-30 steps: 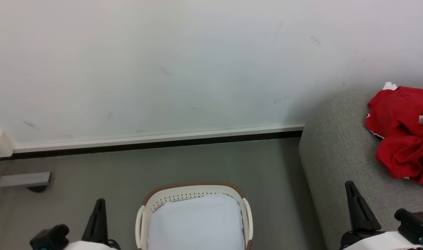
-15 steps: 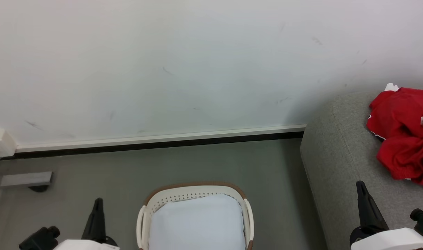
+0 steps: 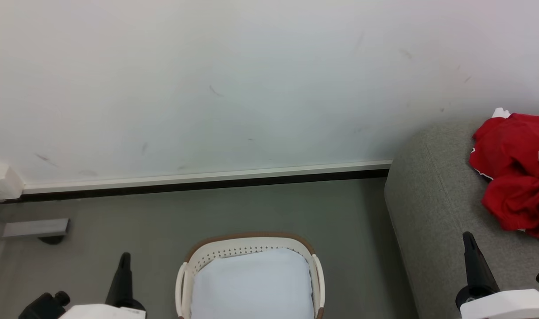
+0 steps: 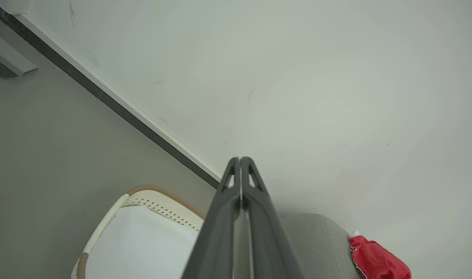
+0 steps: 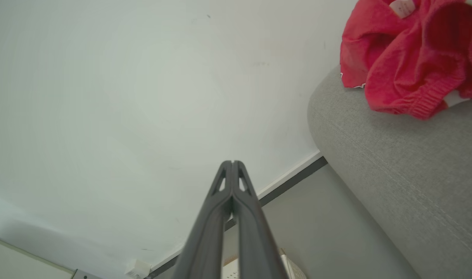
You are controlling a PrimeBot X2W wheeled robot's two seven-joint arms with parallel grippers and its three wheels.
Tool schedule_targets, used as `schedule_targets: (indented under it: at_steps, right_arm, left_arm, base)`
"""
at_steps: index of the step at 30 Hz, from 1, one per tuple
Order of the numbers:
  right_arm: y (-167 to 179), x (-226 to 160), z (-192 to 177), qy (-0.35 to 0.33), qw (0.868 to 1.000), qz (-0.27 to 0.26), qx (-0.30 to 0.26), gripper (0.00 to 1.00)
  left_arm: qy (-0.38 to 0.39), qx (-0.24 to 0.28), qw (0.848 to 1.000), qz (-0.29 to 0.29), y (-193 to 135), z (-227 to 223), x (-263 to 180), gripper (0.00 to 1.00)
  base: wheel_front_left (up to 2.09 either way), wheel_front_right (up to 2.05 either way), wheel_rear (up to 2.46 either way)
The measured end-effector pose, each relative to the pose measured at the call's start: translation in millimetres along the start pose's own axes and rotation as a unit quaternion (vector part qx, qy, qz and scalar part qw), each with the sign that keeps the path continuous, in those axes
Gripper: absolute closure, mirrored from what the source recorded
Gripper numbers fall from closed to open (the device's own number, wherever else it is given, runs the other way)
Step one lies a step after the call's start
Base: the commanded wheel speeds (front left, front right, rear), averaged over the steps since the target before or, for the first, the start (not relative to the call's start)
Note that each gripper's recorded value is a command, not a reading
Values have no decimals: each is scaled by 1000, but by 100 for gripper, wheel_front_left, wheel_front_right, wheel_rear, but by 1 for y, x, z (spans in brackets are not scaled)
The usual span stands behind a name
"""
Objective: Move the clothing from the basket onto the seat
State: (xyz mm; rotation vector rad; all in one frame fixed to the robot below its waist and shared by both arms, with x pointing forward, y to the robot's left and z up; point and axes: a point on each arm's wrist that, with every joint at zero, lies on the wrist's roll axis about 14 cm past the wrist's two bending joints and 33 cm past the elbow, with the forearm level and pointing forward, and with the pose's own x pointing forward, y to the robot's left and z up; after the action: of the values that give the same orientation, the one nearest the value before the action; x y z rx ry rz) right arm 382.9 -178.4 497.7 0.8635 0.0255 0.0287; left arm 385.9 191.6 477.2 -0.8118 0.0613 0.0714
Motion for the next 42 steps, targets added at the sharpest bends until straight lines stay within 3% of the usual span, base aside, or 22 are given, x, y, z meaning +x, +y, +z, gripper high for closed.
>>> schedule_targets:
  at_steps: [18,42]
  right_arm:
    - [-6,1,6,-4,995,-14,96,100]
    - [-10,2,12,-8,979,-18,204,100]
  left_arm:
    - [5,-102,995,-1,-2,3,1,100]
    - [8,-220,975,-12,-7,10,1,100]
  base:
    - [0,0,0]
    - [0,0,0]
